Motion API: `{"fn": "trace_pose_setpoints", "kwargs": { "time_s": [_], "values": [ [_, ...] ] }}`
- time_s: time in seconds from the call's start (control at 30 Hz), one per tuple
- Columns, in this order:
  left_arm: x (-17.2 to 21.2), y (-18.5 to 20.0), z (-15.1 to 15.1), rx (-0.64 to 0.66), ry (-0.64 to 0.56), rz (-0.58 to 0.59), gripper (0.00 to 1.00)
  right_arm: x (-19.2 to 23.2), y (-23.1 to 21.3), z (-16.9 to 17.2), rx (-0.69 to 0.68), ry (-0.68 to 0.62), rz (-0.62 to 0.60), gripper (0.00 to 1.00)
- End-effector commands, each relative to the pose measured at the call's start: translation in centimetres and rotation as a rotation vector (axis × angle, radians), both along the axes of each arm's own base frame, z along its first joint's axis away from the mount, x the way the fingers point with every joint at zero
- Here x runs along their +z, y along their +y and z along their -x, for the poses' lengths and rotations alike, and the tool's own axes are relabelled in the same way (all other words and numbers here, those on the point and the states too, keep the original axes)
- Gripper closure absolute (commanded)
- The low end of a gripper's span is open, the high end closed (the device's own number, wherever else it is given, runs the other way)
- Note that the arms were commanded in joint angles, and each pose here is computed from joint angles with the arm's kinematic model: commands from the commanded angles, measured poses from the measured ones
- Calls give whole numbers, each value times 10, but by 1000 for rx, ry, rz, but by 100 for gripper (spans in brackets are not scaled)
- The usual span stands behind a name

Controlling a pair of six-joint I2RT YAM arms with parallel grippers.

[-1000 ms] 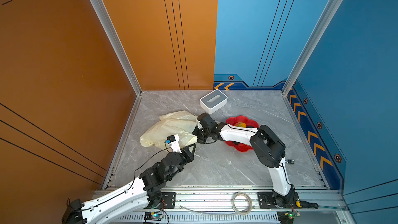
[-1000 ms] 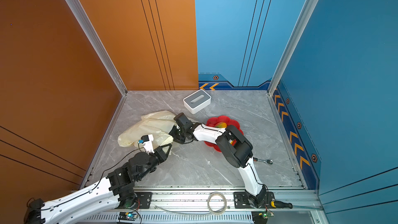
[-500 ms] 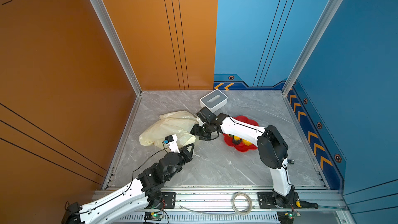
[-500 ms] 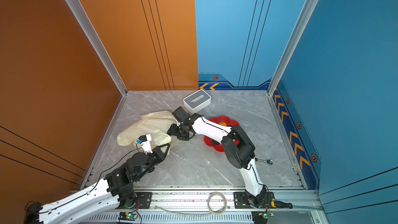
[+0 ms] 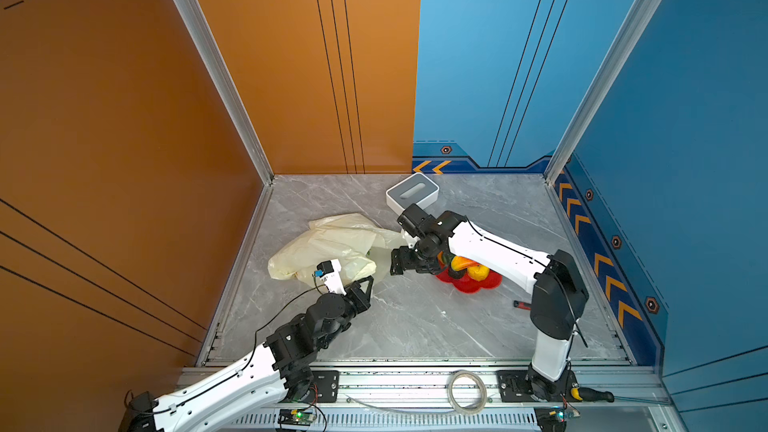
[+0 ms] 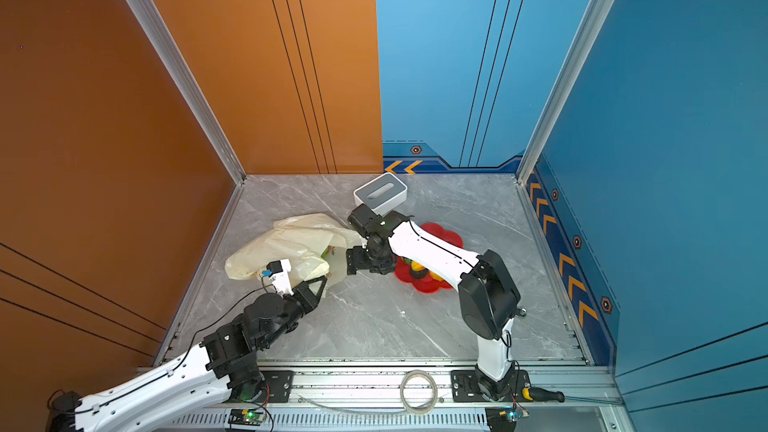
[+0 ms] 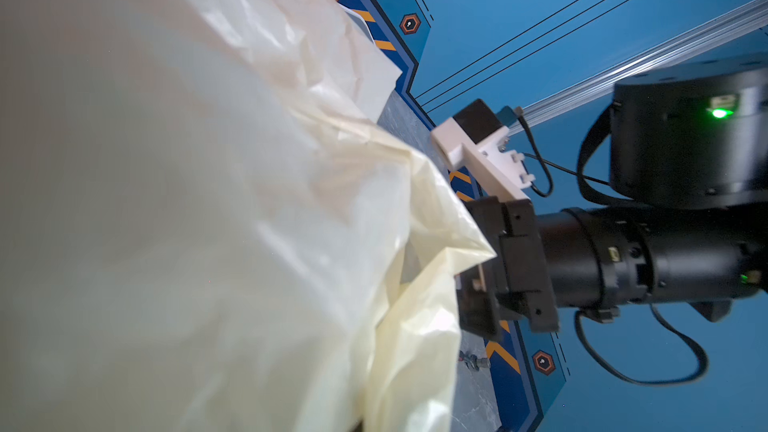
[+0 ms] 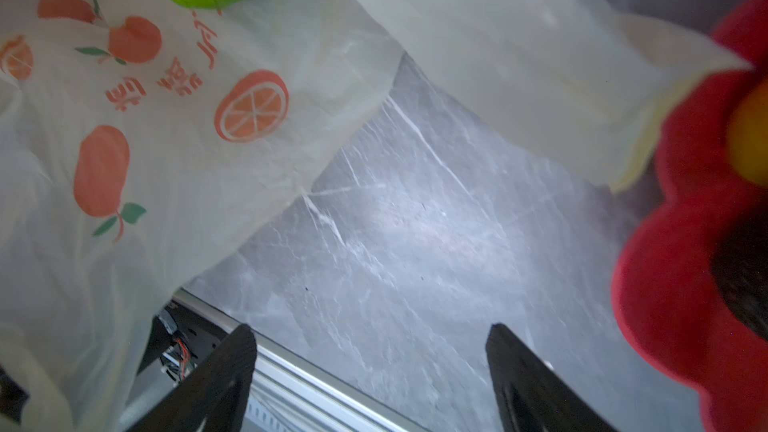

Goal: Place the fruits into the plastic bag
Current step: 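Release the green fruit in the bag and withdraw the right gripper toward the bowl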

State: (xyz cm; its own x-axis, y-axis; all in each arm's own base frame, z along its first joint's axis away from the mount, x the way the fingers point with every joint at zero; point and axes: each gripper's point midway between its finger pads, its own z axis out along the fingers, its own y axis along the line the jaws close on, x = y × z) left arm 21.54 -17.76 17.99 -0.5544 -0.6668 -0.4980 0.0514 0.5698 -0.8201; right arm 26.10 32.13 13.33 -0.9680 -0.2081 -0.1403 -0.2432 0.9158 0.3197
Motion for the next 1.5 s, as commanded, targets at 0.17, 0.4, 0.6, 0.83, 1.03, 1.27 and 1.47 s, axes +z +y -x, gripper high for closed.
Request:
{"fn": "trace_pose_setpoints", "kwargs": {
  "time_s": [0.17,0.4,0.6,0.83,1.03,1.27,1.47],
  "values": [
    [-4,5,-2,14,8,-43,100,35,-76,25,60,-95,204,14],
    [-5,3,-4,9,17,-53,100,68,-121,18,-23,-210,266,7],
    [-5,2,-5,8,20,-51,100,91,-152,-1,-349,-302,42,4],
    [-8,2,-4,2,30,-53,100,97,-181,-5,-715,-279,-233,5],
    [-8,4,-5,11,29,-54,100,79,-200,6,-937,-189,-216,6],
    [-8,5,-5,14,37,-60,100,87,-225,17,-1142,-182,-176,7],
    [-6,7,-5,25,43,-66,100,71,-232,31,-1229,-58,-30,5]
  ]
}}
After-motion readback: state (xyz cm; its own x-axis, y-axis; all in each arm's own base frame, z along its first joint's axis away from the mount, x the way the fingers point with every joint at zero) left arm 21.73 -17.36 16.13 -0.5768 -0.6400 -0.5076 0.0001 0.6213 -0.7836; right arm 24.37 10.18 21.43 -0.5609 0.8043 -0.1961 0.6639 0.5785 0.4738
